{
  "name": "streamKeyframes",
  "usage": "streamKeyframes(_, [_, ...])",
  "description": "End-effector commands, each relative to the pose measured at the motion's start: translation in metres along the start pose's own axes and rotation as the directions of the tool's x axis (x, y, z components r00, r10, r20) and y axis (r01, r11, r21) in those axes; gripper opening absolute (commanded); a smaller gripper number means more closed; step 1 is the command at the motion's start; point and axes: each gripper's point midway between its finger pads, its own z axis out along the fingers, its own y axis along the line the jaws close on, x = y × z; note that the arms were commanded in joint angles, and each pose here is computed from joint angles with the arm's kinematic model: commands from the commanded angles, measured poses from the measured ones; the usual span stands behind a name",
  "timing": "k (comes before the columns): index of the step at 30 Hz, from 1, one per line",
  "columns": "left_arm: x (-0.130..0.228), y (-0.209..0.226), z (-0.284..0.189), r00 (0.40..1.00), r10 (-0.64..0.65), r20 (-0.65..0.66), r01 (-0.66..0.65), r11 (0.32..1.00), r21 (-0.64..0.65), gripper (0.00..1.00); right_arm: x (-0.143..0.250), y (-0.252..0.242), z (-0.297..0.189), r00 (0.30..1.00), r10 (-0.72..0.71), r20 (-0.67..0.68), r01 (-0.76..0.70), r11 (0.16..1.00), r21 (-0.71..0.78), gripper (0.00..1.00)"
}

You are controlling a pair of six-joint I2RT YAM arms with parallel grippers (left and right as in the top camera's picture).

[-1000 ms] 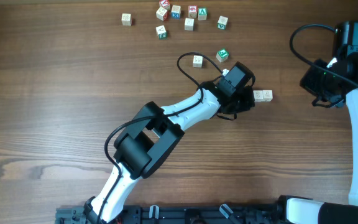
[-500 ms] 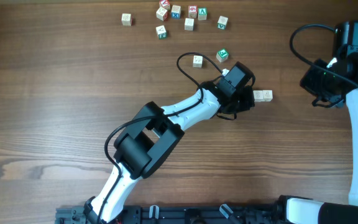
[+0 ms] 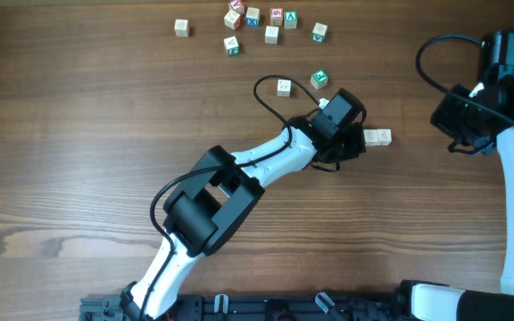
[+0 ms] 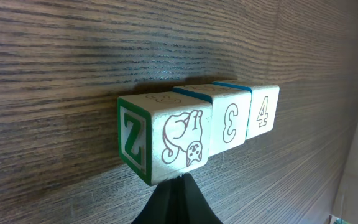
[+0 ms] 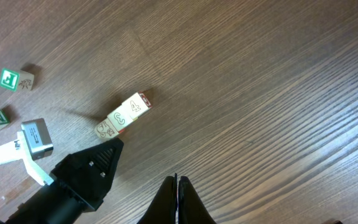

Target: Form a horizontal line

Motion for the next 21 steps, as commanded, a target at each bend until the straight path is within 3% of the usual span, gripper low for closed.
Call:
streamKeyframes(1, [0.0023,0.0129,0.0094,1.0,-0.014,0.0,0.014,0.999,-0.034,0.04,-0.0001,-0.0042,0.0014,1.0,0.014,0.005,-0.014,1.0,0.022,0.05])
streamKeyframes(21, [0.0108,0.0197,0.017,0.999,-0.045,-0.024,0.044,0.998,-0.053,0.04,-0.0002,-0.0041,0.0014,1.0,0.012,0.005,-0.012,1.0,0.021,0.04])
